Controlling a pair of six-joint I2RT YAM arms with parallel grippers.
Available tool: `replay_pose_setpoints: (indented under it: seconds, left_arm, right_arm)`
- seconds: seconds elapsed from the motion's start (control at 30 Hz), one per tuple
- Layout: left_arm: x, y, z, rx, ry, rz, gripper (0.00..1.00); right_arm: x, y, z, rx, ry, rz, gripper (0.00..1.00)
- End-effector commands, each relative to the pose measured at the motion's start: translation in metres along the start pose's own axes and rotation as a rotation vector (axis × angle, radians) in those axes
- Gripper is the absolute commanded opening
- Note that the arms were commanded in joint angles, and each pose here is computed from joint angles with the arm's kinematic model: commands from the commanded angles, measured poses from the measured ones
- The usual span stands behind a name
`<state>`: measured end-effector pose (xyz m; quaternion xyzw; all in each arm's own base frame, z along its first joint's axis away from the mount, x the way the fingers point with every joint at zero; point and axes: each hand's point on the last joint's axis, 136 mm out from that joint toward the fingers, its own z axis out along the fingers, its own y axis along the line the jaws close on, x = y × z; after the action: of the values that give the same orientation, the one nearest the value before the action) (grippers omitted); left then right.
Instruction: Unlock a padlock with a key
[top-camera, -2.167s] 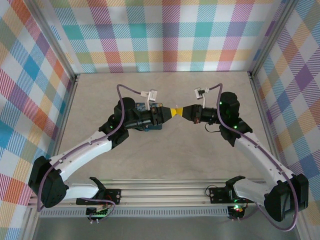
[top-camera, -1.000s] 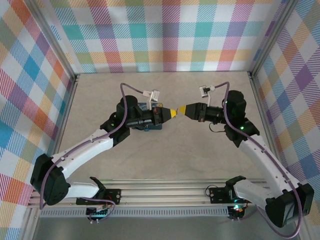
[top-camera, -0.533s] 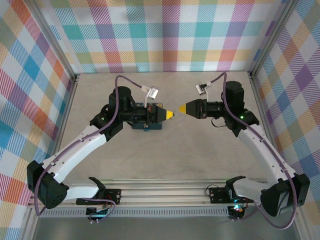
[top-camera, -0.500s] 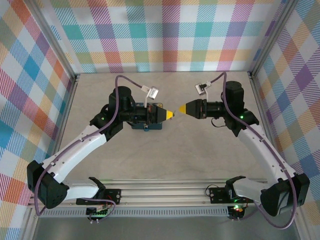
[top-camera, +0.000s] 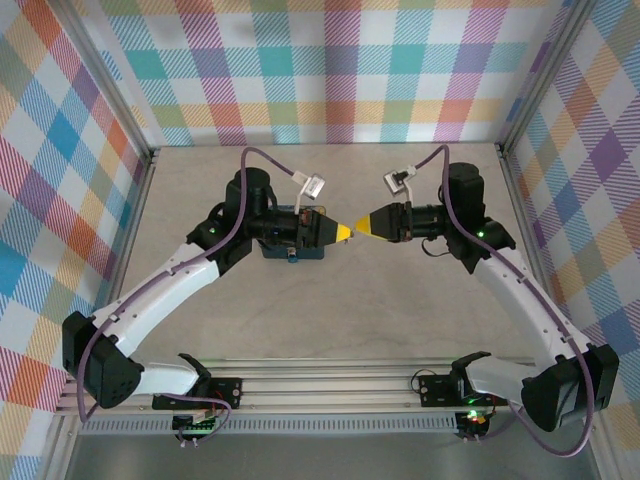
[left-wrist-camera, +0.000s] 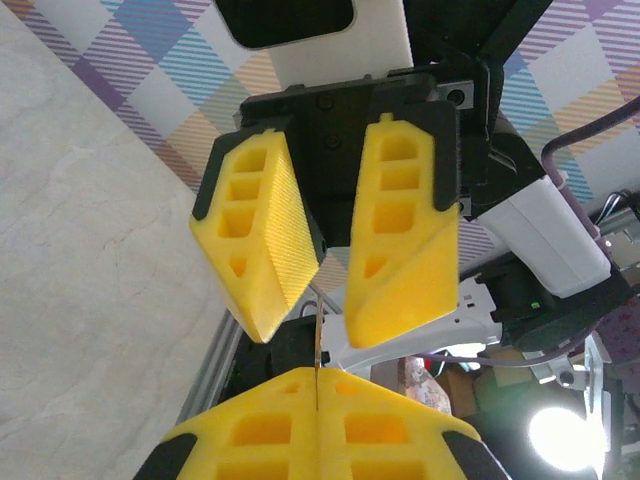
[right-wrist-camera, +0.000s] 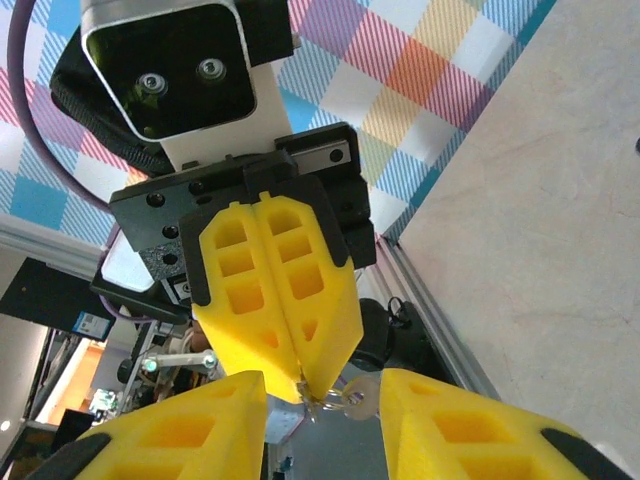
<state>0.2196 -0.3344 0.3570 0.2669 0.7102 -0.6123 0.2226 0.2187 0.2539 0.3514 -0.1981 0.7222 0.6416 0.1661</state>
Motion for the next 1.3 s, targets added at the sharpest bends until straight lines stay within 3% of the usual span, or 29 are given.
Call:
replay_pose_setpoints:
  seconds: [0.0, 0.23, 0.47, 0.9, 0.93, 1.0, 1.07, 1.13, 1.27]
  left_arm:
    - [-0.007, -0.012, -0.002, 0.035, 0.006, 0.015, 0.0]
    - [-0.002, -0.012, -0.001, 0.038, 0.024, 0.006, 0.0]
    - [0.0, -0.005, -0.004, -0.003, 0.006, -0.004, 0.0]
    - [0.009, 0.023, -0.042, -0.248, -0.134, -0.004, 0.0]
    - [0.008, 0.026, -0.048, -0.266, -0.153, -0.008, 0.03]
    - [0.006, 0.035, -0.06, -0.334, -0.205, -0.033, 0.32]
    - [0.004, 0.045, -0.075, -0.397, -0.269, -0.065, 0.48]
    - [0.0, 0.052, -0.088, -0.461, -0.347, -0.105, 0.59]
    - [-0.008, 0.049, -0.109, -0.484, -0.5, -0.143, 0.67]
  right_arm:
    - [-0.001, 0.009, 0.002, -0.03, 0.023, -0.034, 0.21]
    - [-0.003, 0.003, 0.005, -0.031, 0.031, -0.025, 0.0]
    - [-0.001, 0.005, 0.009, -0.027, 0.03, -0.055, 0.0]
    - [-0.012, -0.005, 0.031, 0.1, -0.083, -0.146, 0.0]
    - [-0.015, -0.007, 0.033, 0.109, -0.099, -0.147, 0.0]
    - [-0.021, -0.013, 0.033, 0.138, -0.139, -0.146, 0.0]
    - [-0.028, -0.02, 0.033, 0.169, -0.19, -0.143, 0.0]
    - [-0.035, -0.027, 0.033, 0.197, -0.236, -0.133, 0.0]
    - [-0.047, -0.033, 0.033, 0.226, -0.314, -0.136, 0.0]
